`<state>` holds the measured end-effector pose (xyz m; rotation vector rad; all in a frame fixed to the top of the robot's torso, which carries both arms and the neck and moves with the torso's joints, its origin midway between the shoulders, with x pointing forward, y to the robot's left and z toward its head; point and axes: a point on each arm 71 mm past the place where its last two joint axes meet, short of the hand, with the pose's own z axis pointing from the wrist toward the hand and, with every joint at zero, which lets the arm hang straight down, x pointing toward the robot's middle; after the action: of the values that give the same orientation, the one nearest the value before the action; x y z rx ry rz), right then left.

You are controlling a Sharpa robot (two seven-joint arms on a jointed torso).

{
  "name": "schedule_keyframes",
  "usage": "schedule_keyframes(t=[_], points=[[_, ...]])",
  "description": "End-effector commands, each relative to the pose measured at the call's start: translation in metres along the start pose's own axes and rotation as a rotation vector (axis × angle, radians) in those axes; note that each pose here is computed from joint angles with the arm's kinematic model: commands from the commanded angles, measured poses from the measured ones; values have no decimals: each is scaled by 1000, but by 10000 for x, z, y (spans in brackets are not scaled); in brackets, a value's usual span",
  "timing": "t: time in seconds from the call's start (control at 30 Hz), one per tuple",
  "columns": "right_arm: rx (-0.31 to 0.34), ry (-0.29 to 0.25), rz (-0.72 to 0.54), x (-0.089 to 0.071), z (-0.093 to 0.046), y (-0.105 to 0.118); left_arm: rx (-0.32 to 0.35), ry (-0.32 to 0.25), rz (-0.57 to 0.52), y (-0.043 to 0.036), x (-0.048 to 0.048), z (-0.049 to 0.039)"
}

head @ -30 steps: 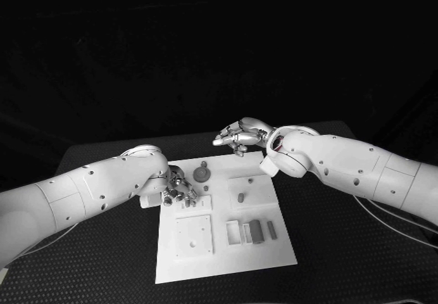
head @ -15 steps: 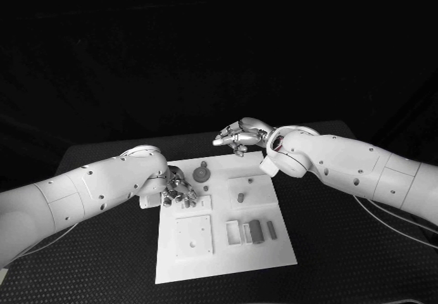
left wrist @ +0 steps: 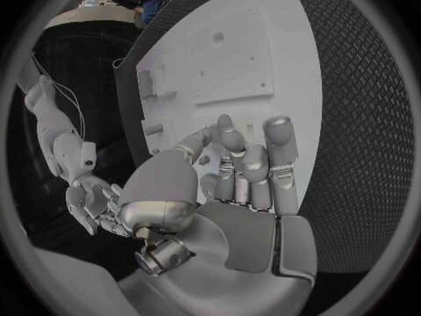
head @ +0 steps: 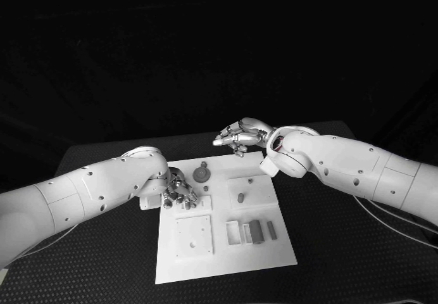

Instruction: Assemble the parts on the task board

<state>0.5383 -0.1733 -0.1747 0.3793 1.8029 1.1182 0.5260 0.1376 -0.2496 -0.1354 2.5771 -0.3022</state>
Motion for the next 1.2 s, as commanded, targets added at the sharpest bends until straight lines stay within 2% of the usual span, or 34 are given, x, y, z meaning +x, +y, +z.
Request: schedule_keyframes(t=[0.03,0.63,1.2], points=[[-7,15,-2,16,2,7,11,19,1,-11,21,-4],[-7,15,-2,17,3,8,9,2,4,-15,14,6],[-6,15,-2,17,3,7,16,-42,24,-25,15,29]])
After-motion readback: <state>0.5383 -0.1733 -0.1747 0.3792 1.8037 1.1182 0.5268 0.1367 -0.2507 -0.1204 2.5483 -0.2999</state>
